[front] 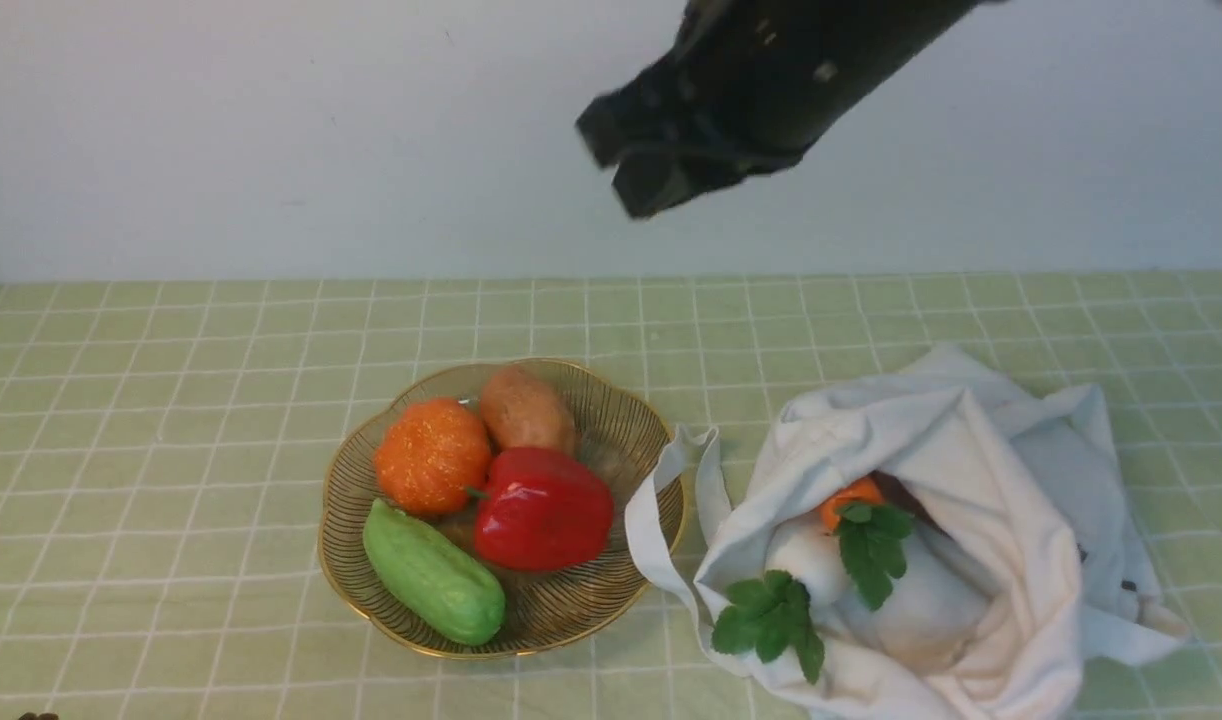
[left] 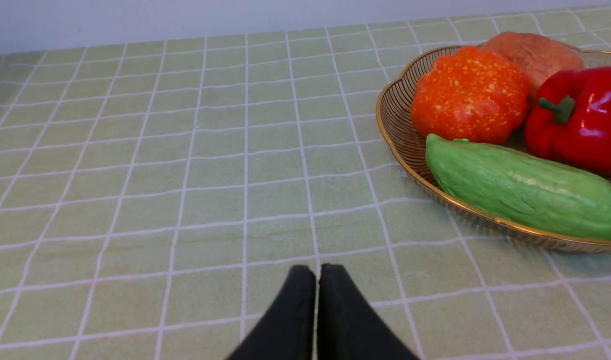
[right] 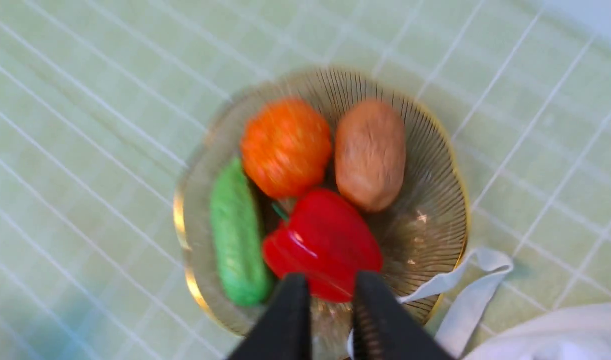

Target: Take vegetables from bag on green coffee tablecloth place on plate.

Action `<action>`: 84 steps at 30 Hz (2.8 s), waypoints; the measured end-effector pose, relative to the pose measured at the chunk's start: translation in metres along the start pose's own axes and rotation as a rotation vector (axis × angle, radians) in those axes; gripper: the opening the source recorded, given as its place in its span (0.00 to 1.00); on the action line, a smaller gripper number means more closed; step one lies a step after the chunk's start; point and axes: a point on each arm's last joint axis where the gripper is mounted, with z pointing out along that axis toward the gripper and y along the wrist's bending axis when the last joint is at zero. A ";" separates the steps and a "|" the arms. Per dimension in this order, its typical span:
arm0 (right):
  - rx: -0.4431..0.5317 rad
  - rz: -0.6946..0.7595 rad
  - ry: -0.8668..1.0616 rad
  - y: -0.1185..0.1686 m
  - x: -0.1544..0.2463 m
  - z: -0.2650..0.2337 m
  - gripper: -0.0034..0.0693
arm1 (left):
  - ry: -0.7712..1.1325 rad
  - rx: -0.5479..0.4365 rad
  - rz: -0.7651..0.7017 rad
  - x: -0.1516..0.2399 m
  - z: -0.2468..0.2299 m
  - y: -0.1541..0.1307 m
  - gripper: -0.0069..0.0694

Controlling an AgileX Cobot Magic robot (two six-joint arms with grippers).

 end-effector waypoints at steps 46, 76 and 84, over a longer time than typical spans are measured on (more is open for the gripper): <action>0.029 -0.123 -1.066 -0.007 0.326 -0.174 0.03 | -0.003 0.001 -0.002 0.000 0.000 0.000 0.08; 0.708 0.187 -0.647 -0.074 0.399 -0.037 0.03 | -0.003 0.001 -0.002 0.000 0.000 0.000 0.08; 0.704 0.200 -0.652 -0.074 0.399 -0.037 0.03 | -0.003 0.001 -0.002 0.000 0.000 0.000 0.08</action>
